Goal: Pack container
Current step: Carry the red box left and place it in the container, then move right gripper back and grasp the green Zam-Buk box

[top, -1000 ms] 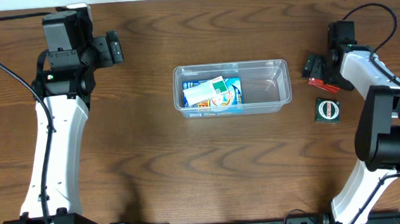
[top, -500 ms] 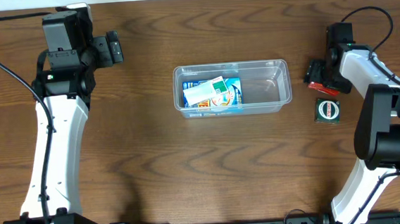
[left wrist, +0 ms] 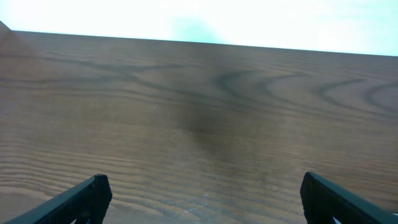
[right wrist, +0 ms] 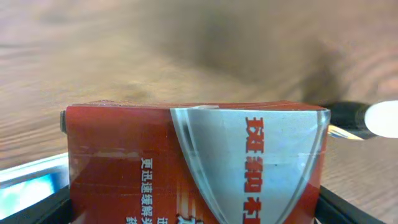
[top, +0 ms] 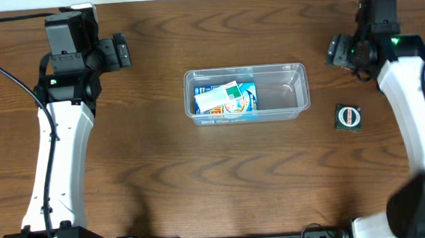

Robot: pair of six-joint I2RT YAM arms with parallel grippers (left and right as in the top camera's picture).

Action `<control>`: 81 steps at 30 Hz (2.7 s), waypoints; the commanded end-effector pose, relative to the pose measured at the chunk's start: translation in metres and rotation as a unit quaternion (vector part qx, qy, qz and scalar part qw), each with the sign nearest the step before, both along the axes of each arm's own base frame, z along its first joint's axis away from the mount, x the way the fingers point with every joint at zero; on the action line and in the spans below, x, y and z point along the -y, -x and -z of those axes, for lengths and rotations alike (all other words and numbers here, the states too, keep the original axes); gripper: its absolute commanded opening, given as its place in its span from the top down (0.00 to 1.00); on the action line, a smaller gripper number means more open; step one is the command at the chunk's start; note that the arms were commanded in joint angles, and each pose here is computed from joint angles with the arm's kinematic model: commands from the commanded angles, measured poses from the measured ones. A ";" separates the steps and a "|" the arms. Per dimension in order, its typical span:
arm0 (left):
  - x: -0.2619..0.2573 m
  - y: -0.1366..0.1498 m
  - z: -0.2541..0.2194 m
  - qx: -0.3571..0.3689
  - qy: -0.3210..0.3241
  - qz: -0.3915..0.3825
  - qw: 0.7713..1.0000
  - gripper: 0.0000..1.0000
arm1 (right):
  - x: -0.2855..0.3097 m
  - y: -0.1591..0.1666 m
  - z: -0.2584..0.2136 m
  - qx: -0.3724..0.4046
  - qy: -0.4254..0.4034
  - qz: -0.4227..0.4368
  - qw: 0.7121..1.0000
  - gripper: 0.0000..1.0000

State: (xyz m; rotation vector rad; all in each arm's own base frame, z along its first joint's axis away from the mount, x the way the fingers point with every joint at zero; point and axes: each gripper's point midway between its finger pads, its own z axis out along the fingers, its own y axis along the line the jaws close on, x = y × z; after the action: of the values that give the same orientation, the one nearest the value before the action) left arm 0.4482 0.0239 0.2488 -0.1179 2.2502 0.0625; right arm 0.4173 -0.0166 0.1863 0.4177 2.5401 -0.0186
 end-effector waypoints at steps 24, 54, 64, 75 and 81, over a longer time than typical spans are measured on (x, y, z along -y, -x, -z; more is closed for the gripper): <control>-0.004 -0.001 -0.005 0.006 0.000 -0.011 1.000 0.02 | -0.158 0.038 0.081 -0.123 0.023 -0.120 0.985 0.16; -0.004 -0.001 -0.004 0.006 0.000 -0.011 1.000 0.02 | -0.133 0.028 0.107 -0.142 0.087 -0.092 0.982 0.01; -0.004 -0.001 -0.005 0.006 0.000 -0.011 1.000 0.02 | -0.111 0.049 0.034 -0.112 0.074 -0.072 0.988 0.01; -0.004 -0.001 -0.005 0.006 0.000 -0.011 1.000 0.02 | 0.001 0.105 -0.024 -0.112 0.039 0.080 0.990 0.01; -0.004 -0.001 -0.005 0.006 0.000 -0.011 1.000 0.02 | 0.026 0.121 0.021 -0.159 0.021 0.121 0.980 0.01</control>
State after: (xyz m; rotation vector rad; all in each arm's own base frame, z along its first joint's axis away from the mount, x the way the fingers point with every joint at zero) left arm 0.4483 0.0239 0.2489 -0.1179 2.2498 0.0625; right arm 0.3049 -0.0383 0.1903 0.6995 2.7211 -0.2525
